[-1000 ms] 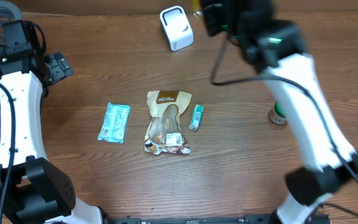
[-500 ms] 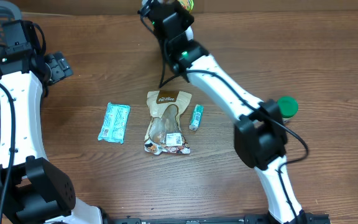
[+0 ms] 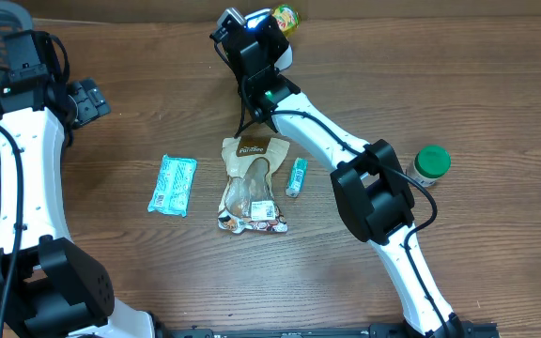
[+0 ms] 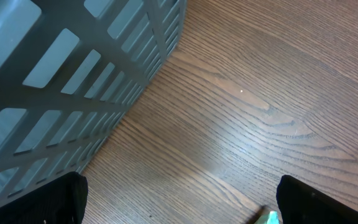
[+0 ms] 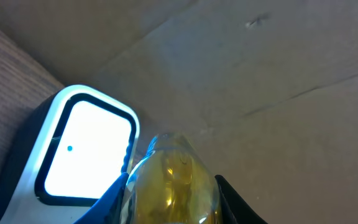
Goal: Scan the item barcode
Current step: 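Hold the yellow bottle in front of the white scanner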
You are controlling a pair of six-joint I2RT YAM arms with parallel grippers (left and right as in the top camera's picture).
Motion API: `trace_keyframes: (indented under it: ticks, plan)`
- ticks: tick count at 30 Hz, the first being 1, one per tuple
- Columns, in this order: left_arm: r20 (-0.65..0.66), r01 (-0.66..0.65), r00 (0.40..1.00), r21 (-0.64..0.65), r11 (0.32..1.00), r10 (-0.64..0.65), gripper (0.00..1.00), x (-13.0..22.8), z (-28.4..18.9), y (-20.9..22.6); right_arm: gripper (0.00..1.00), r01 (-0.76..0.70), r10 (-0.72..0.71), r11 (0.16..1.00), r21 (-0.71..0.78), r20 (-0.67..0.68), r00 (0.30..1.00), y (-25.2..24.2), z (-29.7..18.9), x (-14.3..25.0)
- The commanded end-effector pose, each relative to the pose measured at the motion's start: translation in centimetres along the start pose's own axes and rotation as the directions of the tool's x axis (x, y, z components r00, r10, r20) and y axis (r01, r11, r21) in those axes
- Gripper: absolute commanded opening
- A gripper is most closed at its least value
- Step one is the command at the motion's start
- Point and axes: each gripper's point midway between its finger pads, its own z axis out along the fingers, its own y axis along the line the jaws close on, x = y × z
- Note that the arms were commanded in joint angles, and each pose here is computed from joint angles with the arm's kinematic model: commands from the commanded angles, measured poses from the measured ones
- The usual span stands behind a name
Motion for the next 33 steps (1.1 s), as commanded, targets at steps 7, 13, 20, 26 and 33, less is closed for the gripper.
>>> trace_keyframes:
  ticks: [7, 13, 20, 26, 33]
  plan:
    - [0.031, 0.002, 1.000, -0.009, 1.000, -0.002, 1.00, -0.9, -0.7, 0.5, 0.04, -0.015, 0.014, 1.000, 0.011, 0.014, 1.000, -0.5, 0.0, -0.5]
    - [0.031, 0.003, 1.000, -0.009, 1.000, -0.002, 0.99, -0.9, -0.7, 0.5, 0.04, 0.006, -0.006, 1.000, -0.004, -0.003, 1.000, 0.8, 0.5, 0.4]
    - [0.031, 0.002, 1.000, -0.009, 1.000, -0.002, 1.00, -0.9, -0.7, 0.5, 0.04, 0.011, -0.011, 1.000, 0.005, -0.018, 1.000, 1.3, 0.8, 0.9]
    - [0.031, 0.003, 1.000, -0.009, 1.000, -0.002, 0.99, -0.9, -0.7, 0.5, 0.04, -0.028, 0.032, 0.995, 0.096, -0.040, 0.999, -2.1, -0.2, 0.2]
    - [0.031, 0.003, 1.000, -0.009, 1.000, -0.002, 1.00, -0.9, -0.7, 0.5, 0.04, -0.164, 0.189, 0.947, 0.275, -0.065, 0.980, -10.6, -3.9, -0.9]
